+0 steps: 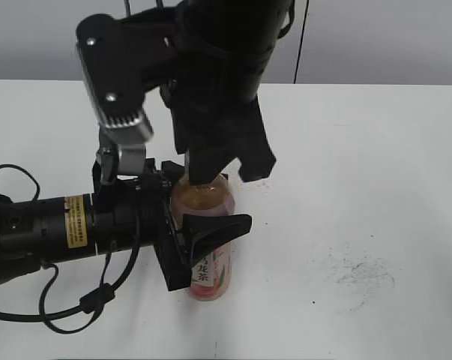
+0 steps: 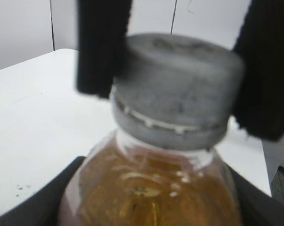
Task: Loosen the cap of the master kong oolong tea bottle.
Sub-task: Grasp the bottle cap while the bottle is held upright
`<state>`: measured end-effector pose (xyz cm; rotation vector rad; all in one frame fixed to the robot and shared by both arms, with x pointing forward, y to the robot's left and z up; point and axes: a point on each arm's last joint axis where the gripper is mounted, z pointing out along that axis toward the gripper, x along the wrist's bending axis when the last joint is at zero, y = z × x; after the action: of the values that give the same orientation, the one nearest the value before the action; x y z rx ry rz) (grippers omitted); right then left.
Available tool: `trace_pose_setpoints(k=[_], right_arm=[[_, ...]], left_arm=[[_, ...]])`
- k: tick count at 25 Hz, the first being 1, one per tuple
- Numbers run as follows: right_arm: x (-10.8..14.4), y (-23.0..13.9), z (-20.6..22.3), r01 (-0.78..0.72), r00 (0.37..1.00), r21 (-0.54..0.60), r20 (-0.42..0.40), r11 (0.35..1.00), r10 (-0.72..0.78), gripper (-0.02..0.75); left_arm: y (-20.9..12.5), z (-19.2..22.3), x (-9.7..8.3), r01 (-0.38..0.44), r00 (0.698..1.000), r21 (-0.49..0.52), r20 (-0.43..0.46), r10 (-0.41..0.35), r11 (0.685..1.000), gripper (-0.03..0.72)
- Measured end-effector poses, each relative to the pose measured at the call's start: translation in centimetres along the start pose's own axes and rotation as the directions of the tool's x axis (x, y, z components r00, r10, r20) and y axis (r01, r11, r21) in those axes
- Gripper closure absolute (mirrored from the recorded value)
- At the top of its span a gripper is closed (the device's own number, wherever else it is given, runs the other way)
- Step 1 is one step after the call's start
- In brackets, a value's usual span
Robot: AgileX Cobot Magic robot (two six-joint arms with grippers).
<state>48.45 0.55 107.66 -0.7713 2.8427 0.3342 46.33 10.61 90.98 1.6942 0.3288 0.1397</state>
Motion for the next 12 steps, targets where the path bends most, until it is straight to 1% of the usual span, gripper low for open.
trace_pose_setpoints(k=[2, 4, 5, 7, 9, 10, 12], right_arm=[[0.03, 0.02, -0.05, 0.189, 0.982, -0.001, 0.000, 0.982, -0.189, 0.463], [0.06, 0.04, -0.05, 0.356, 0.935, -0.002, -0.002, 0.935, -0.356, 0.463], [0.07, 0.05, -0.05, 0.444, 0.896, -0.002, -0.003, 0.896, -0.444, 0.463], [0.08, 0.04, -0.05, 0.604, 0.797, -0.002, -0.004, 0.797, -0.604, 0.463], [0.09, 0.03, -0.05, 0.767, 0.642, -0.004, -0.005, 0.642, -0.767, 0.463], [0.09, 0.03, -0.05, 0.818, 0.575, -0.004, -0.005, 0.575, -0.818, 0.463], [0.09, 0.03, -0.05, 0.868, 0.497, -0.005, -0.004, 0.497, -0.868, 0.463]], left_arm=[[0.00, 0.00, 0.00, 0.000, 1.000, 0.000, 0.000, 0.000, 1.000, 0.244], [0.00, 0.00, 0.00, 0.000, 1.000, 0.000, 0.000, 0.000, 1.000, 0.244], [0.00, 0.00, 0.00, 0.000, 1.000, 0.000, 0.000, 0.000, 1.000, 0.244], [0.00, 0.00, 0.01, 0.000, 1.000, 0.000, -0.001, 0.000, 1.000, 0.244], [0.01, 0.00, 0.02, 0.002, 1.000, -0.001, -0.002, -0.002, 1.000, 0.244], [0.01, 0.00, 0.03, 0.004, 1.000, -0.001, -0.003, -0.004, 1.000, 0.244], [0.00, 0.00, 0.03, 0.005, 1.000, 0.000, -0.004, -0.005, 1.000, 0.244]])
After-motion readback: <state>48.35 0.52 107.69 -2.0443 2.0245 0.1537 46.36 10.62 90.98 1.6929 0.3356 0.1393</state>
